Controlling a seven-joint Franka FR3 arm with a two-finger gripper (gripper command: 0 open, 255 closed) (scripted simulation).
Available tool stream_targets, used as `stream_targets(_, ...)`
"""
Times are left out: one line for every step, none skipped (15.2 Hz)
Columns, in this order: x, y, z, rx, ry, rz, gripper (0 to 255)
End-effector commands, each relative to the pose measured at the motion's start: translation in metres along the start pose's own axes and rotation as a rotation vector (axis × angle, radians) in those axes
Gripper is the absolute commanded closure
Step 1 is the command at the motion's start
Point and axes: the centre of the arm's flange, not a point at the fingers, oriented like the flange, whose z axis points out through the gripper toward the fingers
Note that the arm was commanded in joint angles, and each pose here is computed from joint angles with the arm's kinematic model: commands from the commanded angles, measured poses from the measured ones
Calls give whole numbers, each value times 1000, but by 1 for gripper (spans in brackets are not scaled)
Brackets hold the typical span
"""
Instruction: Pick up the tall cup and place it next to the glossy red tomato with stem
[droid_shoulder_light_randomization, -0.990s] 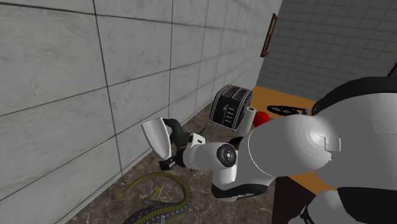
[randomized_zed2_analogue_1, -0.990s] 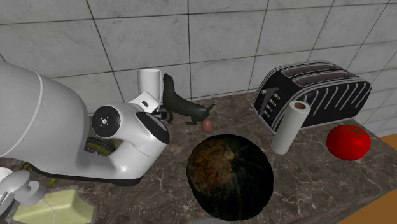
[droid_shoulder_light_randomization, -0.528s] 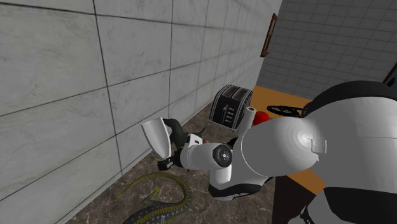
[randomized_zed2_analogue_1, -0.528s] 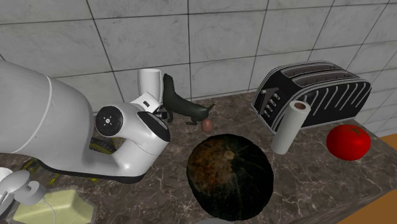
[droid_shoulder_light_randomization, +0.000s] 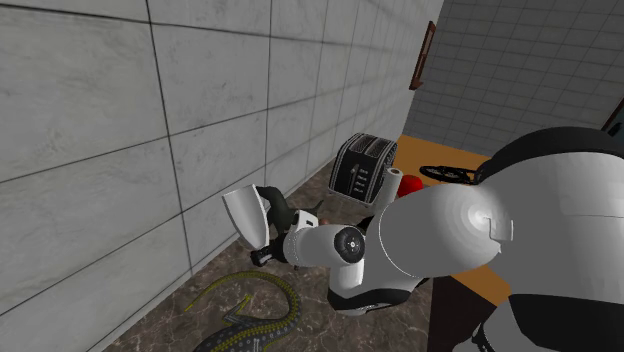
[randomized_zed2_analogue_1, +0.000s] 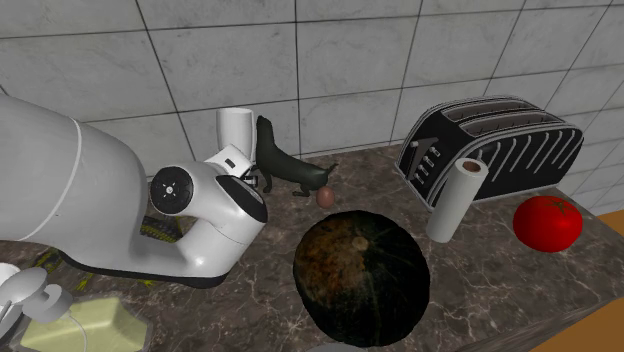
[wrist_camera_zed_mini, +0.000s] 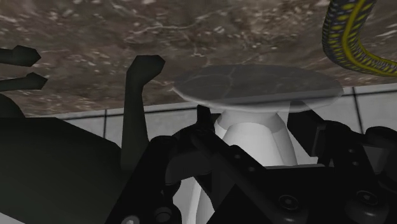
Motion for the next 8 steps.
stream_targets(0, 0, 0, 0, 0, 0, 255)
stream_targets(0, 0, 0, 0, 0, 0, 255)
stream_targets(0, 0, 0, 0, 0, 0, 255)
stream_targets(0, 0, 0, 0, 0, 0, 255)
stream_targets(4, 0, -3, 0, 0, 0, 255)
stream_targets(8, 0, -7, 0, 0, 0, 255)
stream_targets(12, 0, -10, 0, 0, 0, 255)
stream_targets(16, 0, -13, 0, 0, 0, 255)
